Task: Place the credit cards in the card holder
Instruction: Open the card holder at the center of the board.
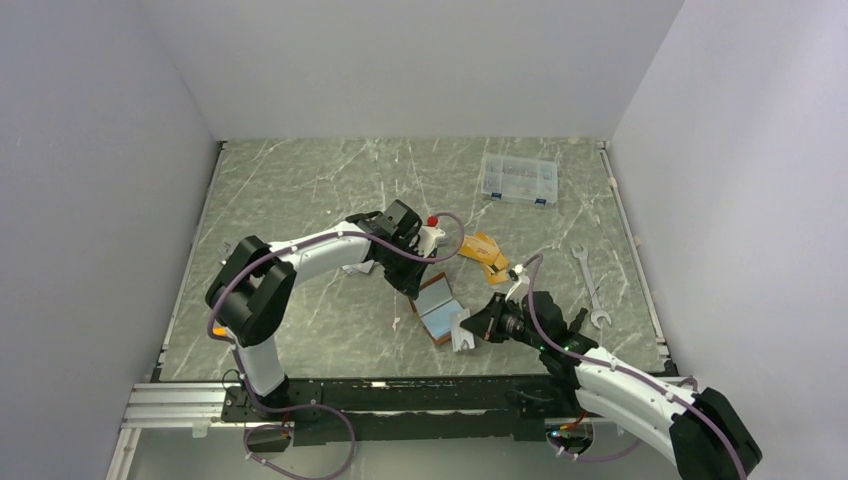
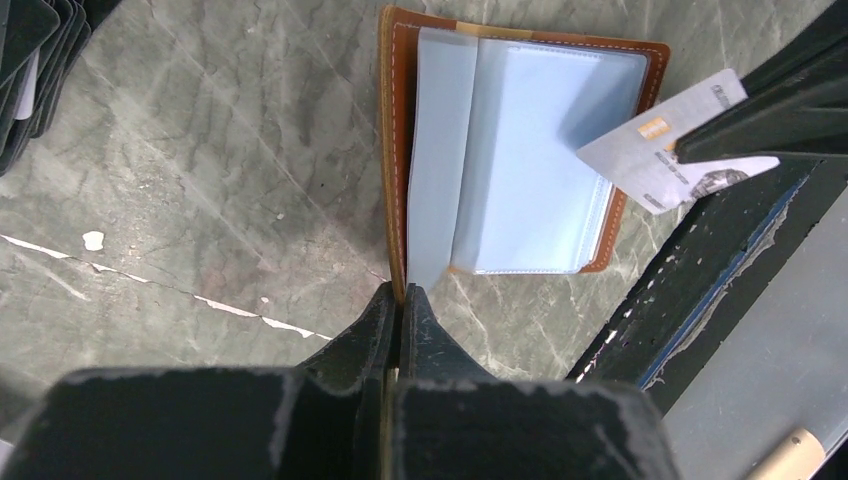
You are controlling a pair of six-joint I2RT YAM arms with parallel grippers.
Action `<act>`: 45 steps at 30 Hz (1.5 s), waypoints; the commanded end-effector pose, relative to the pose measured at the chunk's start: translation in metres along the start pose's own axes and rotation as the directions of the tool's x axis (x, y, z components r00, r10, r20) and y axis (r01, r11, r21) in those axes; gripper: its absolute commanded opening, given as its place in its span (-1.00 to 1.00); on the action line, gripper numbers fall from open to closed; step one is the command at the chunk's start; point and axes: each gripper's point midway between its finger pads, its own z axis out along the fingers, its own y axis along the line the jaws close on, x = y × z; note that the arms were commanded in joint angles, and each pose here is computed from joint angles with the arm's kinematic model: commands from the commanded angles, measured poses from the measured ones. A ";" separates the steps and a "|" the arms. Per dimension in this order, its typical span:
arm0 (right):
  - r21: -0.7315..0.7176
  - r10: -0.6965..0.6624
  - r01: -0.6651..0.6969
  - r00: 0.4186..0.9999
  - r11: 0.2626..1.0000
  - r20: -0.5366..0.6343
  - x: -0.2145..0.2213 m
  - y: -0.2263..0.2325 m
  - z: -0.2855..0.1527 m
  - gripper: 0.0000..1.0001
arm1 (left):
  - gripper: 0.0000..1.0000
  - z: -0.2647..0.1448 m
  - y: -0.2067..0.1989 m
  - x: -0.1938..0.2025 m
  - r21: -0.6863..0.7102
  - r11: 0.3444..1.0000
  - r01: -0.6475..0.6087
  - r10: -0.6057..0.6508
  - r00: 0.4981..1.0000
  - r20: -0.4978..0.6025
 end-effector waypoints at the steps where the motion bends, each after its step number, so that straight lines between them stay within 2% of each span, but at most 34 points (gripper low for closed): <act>1: 0.034 0.026 -0.024 0.999 0.999 -0.035 0.012 -0.012 -0.001 -1.00 | -1.00 -0.003 -0.007 -0.009 0.022 1.000 -0.021 0.021 1.000 0.011; 14: 0.079 0.021 -0.018 0.999 0.997 -0.045 0.005 -0.013 0.003 -1.00 | -1.00 -0.002 -0.009 -0.010 0.046 0.999 -0.019 0.019 1.000 0.005; 31: 0.093 0.053 -0.046 0.996 0.995 -0.075 0.017 -0.024 0.005 -1.00 | -1.00 -0.005 -0.008 -0.011 0.046 0.999 -0.017 0.016 1.000 0.023; 38: 0.037 0.044 -0.040 0.992 0.999 -0.116 0.024 -0.015 0.000 -1.00 | -1.00 -0.006 -0.006 -0.010 0.038 0.999 -0.014 0.013 1.000 0.022; 45: 0.053 0.079 -0.072 0.984 0.996 -0.159 0.033 -0.015 -0.006 -1.00 | -1.00 -0.007 -0.007 -0.012 0.047 0.999 -0.012 0.011 1.000 0.014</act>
